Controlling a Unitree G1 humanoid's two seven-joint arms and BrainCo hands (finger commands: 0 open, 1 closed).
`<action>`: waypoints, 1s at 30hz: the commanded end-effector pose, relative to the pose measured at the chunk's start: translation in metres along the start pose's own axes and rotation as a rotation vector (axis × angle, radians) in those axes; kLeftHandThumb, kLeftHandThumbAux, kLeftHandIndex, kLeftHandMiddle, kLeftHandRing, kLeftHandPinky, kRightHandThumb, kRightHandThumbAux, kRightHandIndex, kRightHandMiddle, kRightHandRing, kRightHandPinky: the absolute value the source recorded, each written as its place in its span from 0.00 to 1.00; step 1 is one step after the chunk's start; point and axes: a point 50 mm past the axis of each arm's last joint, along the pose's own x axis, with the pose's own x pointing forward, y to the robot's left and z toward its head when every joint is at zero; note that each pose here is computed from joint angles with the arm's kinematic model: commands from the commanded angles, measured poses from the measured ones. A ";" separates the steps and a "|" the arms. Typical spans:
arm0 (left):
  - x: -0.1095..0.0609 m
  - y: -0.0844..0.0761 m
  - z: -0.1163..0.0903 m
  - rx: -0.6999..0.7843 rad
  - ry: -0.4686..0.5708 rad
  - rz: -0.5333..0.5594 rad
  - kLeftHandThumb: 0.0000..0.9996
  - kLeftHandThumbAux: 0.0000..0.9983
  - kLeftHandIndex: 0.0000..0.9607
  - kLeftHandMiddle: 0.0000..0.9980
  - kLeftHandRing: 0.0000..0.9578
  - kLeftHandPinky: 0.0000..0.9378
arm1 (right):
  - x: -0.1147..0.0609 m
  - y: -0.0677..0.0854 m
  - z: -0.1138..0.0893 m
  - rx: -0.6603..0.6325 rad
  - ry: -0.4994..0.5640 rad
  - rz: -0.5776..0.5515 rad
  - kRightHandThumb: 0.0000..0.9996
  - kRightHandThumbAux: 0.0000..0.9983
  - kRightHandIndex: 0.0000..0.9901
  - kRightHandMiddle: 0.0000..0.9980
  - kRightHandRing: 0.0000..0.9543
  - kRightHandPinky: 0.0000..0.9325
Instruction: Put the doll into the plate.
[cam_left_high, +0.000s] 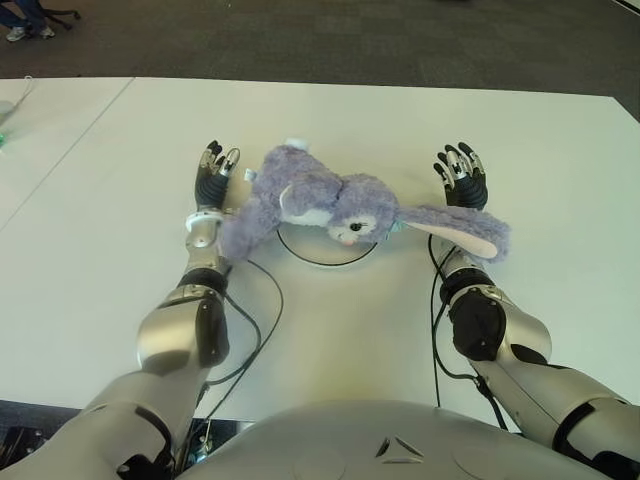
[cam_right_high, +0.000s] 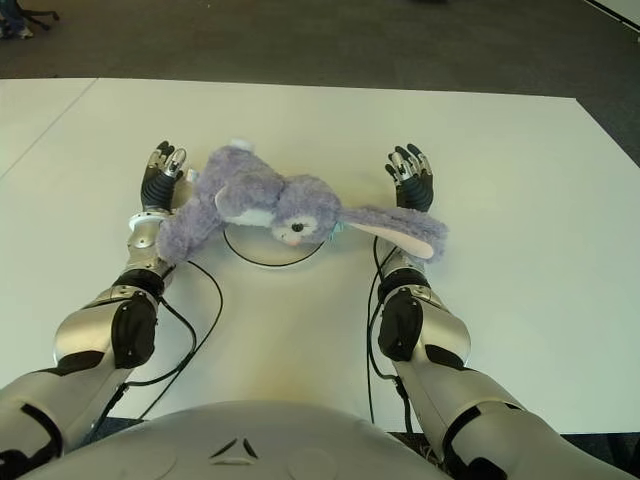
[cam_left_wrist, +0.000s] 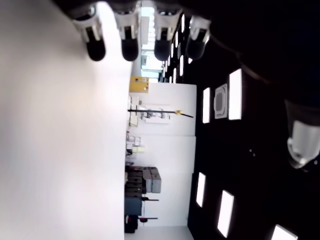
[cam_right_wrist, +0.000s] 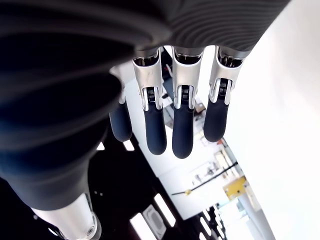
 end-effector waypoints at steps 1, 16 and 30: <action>-0.078 -0.020 -0.094 0.008 0.359 -0.018 0.00 0.48 0.00 0.00 0.00 0.00 | -0.082 -0.053 -0.084 0.068 0.403 -0.244 0.16 0.79 0.25 0.31 0.32 0.33; -0.077 -0.026 -0.090 0.107 0.308 -0.026 0.00 0.48 0.00 0.00 0.00 0.00 | -0.082 -0.055 -0.084 0.027 0.440 -0.229 0.12 0.74 0.22 0.31 0.32 0.32; -0.078 -0.024 -0.092 0.133 0.322 -0.020 0.00 0.52 0.00 0.00 0.00 0.00 | -0.083 -0.052 -0.086 0.022 0.435 -0.225 0.12 0.75 0.22 0.31 0.33 0.32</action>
